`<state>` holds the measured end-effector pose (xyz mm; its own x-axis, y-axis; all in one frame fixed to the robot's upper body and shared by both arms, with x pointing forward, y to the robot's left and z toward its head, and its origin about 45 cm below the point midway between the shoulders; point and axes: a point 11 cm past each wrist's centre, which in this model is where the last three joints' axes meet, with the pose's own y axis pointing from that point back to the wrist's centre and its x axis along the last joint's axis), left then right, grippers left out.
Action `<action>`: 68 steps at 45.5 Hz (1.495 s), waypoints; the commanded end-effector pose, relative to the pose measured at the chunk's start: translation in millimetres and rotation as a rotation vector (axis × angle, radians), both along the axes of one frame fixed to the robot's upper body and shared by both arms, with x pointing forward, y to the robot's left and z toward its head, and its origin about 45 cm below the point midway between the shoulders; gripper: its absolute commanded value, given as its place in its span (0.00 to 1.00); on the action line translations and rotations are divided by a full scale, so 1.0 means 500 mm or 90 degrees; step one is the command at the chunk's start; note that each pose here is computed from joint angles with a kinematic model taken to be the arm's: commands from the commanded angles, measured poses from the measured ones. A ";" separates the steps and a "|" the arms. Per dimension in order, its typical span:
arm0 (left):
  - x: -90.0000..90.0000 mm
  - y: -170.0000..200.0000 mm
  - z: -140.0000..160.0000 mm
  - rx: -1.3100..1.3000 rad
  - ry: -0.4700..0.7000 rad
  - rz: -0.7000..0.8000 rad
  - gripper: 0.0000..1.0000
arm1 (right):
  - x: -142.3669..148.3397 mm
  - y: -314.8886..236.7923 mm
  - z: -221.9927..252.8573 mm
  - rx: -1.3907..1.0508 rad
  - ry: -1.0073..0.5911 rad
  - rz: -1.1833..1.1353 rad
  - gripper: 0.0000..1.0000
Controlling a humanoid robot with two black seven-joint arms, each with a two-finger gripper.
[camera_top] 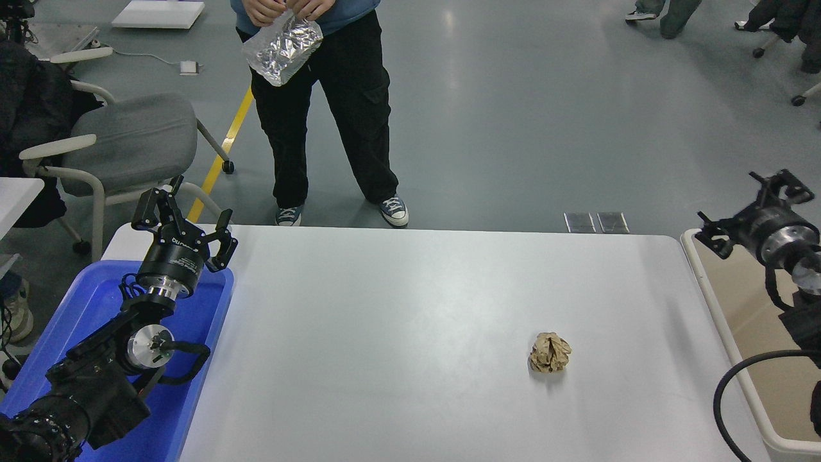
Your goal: Dispose of the paper cup in the dustbin
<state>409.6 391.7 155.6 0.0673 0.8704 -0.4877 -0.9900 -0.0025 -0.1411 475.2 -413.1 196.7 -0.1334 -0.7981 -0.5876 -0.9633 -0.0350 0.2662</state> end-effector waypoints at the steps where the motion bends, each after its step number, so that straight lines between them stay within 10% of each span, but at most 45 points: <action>1: 0.000 -0.001 -0.001 -0.001 0.000 -0.001 1.00 | 0.033 0.191 -0.008 0.054 -0.065 0.127 1.00; 68: 0.000 -0.001 -0.001 -0.001 0.000 -0.001 1.00 | 0.011 0.288 -0.081 0.005 -0.081 0.087 1.00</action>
